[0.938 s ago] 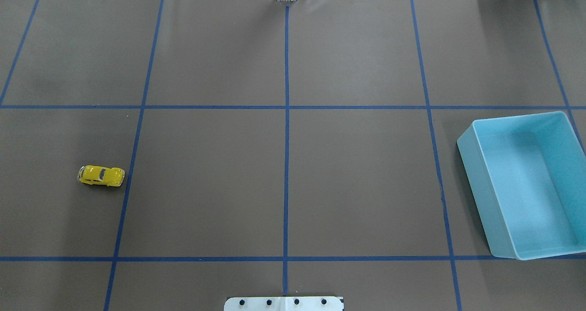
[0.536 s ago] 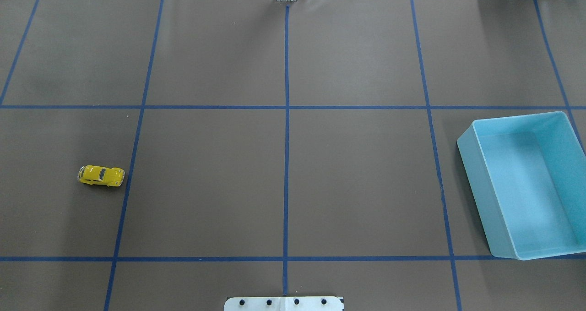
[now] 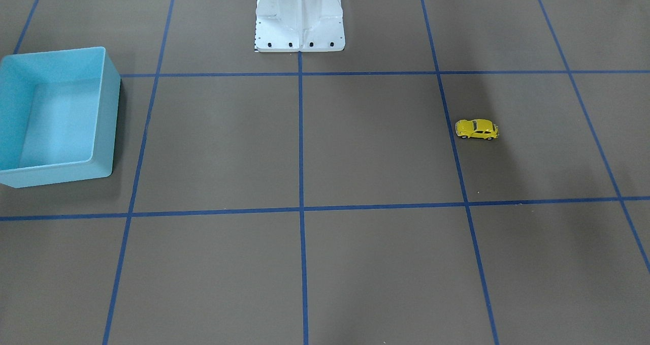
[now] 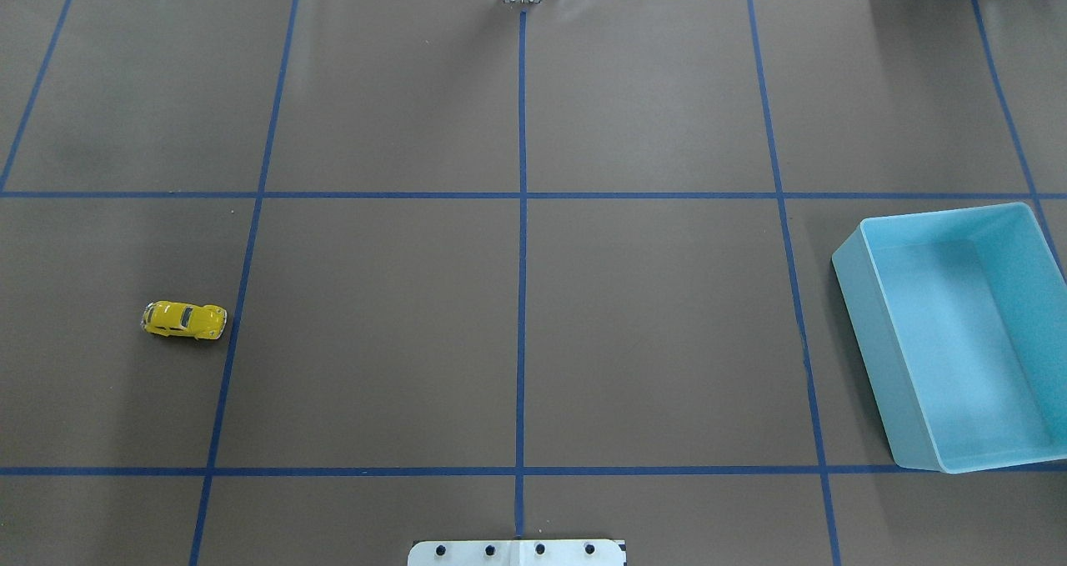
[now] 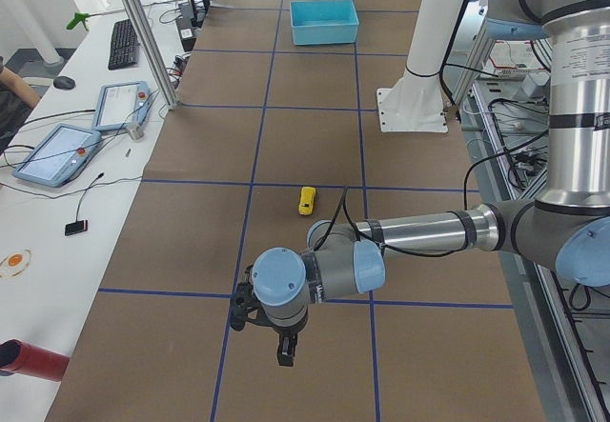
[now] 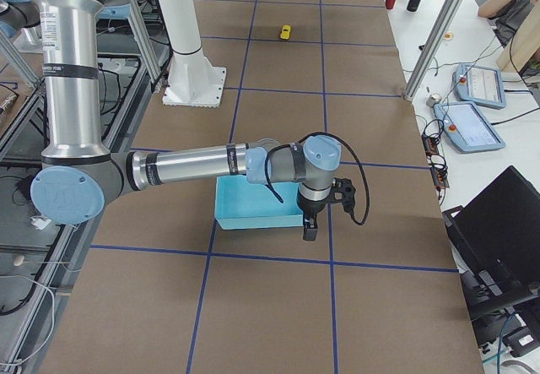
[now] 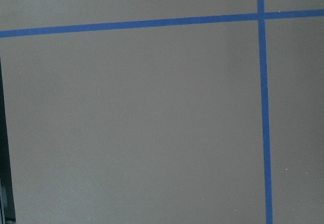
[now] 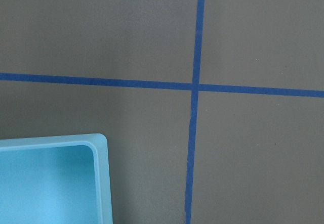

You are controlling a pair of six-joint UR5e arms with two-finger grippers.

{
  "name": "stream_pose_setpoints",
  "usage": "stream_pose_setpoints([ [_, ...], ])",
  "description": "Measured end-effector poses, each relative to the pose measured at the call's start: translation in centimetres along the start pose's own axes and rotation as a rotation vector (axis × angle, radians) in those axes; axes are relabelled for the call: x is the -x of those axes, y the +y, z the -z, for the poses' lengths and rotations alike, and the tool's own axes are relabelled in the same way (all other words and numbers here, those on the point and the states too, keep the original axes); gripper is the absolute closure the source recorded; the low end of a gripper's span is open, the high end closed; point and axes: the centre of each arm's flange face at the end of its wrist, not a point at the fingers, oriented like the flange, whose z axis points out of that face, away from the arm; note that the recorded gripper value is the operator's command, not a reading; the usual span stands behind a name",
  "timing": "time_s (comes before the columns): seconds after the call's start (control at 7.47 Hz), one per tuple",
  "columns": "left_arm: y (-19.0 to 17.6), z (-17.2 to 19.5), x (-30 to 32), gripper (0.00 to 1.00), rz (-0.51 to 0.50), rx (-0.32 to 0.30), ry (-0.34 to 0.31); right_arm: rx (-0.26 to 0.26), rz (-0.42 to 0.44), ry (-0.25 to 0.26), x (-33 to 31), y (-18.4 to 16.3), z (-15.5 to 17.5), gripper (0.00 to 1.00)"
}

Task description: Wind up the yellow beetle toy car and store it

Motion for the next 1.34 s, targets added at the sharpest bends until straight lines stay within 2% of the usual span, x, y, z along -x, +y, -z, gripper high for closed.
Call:
stream_pose_setpoints([
  [0.27, -0.2, -0.2, -0.1, 0.0, -0.035, -0.021, -0.002, 0.001, 0.0, 0.001, -0.1, 0.0, -0.1, 0.0],
  [0.4, -0.8, -0.4, -0.9, 0.0, -0.085, -0.037, -0.006, 0.002, 0.0, 0.001, -0.1, 0.1, -0.1, 0.0],
  [0.54, -2.1, -0.9, -2.8, 0.0, -0.165, -0.058, -0.006, 0.002, 0.0, 0.001, -0.1, 0.1, -0.1, 0.0],
  [0.8, -4.4, -2.2, -7.9, 0.0, -0.342, -0.105, 0.035, 0.002, 0.0, 0.001, -0.1, 0.1, -0.1, 0.0],
  [1.07, -6.1, -2.8, -15.0, 0.0, -0.518, -0.117, 0.069, 0.003, 0.0, 0.002, -0.1, 0.1, -0.1, 0.0],
  [1.34, -6.4, -2.7, -22.3, 0.0, -0.681, -0.128, 0.074, 0.005, -0.001, 0.001, -0.2, 0.2, -0.2, 0.0],
])
